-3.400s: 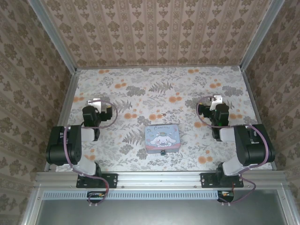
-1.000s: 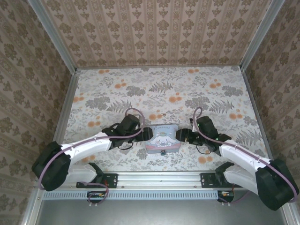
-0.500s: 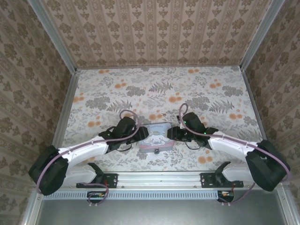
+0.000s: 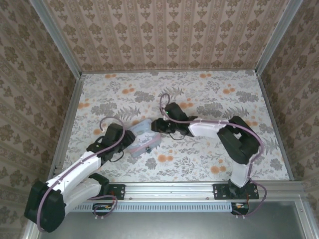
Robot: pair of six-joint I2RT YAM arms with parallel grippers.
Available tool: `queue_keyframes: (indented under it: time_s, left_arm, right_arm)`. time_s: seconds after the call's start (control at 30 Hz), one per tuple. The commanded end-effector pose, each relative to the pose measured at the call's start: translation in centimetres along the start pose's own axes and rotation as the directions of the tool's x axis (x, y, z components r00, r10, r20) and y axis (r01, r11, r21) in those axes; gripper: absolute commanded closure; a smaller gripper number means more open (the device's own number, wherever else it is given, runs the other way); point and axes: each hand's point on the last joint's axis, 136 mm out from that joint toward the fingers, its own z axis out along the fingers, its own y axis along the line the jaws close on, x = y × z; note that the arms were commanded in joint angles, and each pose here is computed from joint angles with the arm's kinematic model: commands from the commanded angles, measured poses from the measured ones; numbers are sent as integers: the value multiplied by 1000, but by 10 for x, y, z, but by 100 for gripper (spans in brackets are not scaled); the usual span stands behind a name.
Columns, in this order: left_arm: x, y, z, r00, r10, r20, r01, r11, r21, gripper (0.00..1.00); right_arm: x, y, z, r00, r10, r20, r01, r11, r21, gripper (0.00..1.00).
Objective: Unlock the padlock with the key
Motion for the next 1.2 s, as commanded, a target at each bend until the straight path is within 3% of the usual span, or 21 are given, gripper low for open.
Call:
queue_keyframes:
  time_s: [0.0,0.3,0.67,0.83,0.97,1.17]
  left_arm:
    - [6,-25,-3,995,53,-85,-43,993,107,42]
    - [-35,-60,29,991,114,-75,-105,988,116,40]
    - [-79,-157,101,964,244,-108,-213,948,236,40]
    - [-84,-197,122,944,309,-114,-267,922,282,39]
    - [-57,-229,132,913,380,-146,-318,890,328,38]
    - [-26,-244,141,894,412,-177,-332,872,359,38]
  right_arm:
    - [-7,54,23,997,-61,-55,51,985,-163,65]
    - [-74,53,47,998,-61,3,61,986,-156,65]
    - [-148,-5,13,989,14,149,-4,998,-65,66]
    - [-150,-27,-12,980,40,195,-34,999,-37,66]
    - [-143,-40,-34,970,59,235,-55,998,-23,66]
    - [-121,-68,-58,953,104,284,-109,994,0,66]
